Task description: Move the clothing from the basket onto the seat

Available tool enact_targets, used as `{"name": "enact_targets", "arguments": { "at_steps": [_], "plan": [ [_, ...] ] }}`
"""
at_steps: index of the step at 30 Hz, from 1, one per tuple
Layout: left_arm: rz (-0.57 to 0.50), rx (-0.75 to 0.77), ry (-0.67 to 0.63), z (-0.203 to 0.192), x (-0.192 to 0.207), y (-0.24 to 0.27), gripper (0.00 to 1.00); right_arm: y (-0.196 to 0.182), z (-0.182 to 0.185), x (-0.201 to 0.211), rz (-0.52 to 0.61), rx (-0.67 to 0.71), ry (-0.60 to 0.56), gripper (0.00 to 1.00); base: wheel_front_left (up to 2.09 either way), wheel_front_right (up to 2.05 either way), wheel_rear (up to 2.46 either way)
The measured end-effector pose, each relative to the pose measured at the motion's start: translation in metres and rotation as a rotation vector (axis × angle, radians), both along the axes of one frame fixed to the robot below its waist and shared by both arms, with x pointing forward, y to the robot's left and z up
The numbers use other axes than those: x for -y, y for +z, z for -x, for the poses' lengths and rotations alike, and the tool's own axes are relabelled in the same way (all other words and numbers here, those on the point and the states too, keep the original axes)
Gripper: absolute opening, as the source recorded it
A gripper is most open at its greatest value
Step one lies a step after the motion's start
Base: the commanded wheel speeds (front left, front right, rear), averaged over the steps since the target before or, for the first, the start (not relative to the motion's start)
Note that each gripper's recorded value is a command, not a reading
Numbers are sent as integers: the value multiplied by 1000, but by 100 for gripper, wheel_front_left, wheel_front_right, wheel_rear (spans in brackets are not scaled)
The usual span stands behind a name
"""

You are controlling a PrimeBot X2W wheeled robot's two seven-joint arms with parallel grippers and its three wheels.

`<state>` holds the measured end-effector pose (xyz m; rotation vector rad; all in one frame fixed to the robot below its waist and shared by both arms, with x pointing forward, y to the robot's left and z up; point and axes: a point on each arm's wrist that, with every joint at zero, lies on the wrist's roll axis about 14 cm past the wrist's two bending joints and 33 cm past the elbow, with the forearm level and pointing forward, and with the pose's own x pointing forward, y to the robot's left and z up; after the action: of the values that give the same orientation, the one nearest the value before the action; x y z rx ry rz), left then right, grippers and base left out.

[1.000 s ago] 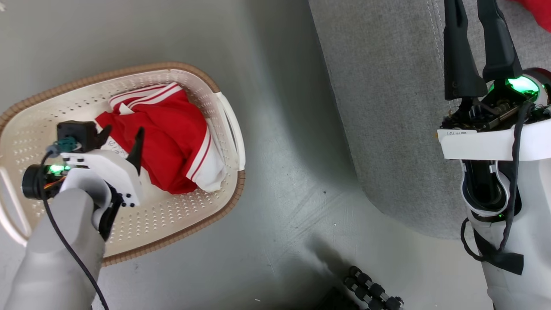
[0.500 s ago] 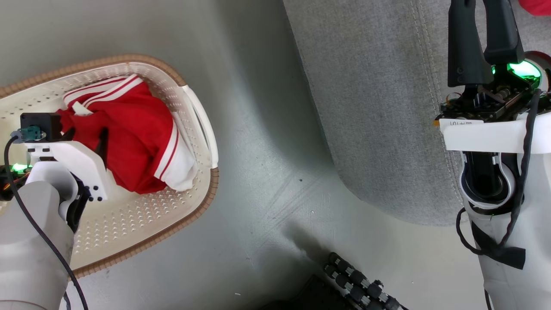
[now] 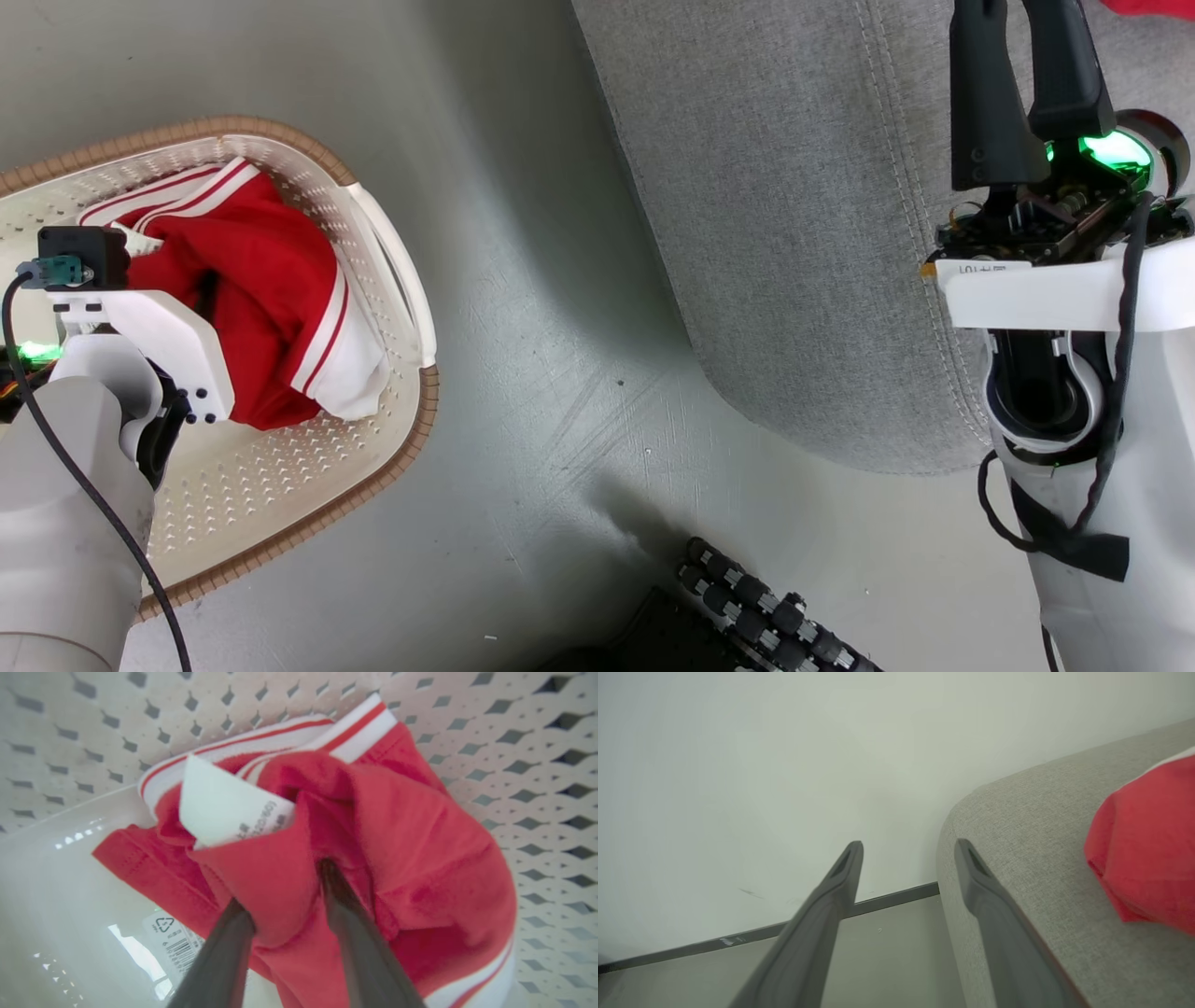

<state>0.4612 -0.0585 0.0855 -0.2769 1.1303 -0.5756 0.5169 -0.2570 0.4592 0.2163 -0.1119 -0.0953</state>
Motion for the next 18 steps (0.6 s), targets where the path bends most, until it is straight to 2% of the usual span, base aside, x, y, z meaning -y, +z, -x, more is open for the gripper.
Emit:
{"name": "enact_targets", "arguments": {
  "at_steps": [18],
  "plan": [
    [25,76,-15,-9,7,21,0,25,-1,6,-25,66,-14,100,0,0,0]
  ]
}}
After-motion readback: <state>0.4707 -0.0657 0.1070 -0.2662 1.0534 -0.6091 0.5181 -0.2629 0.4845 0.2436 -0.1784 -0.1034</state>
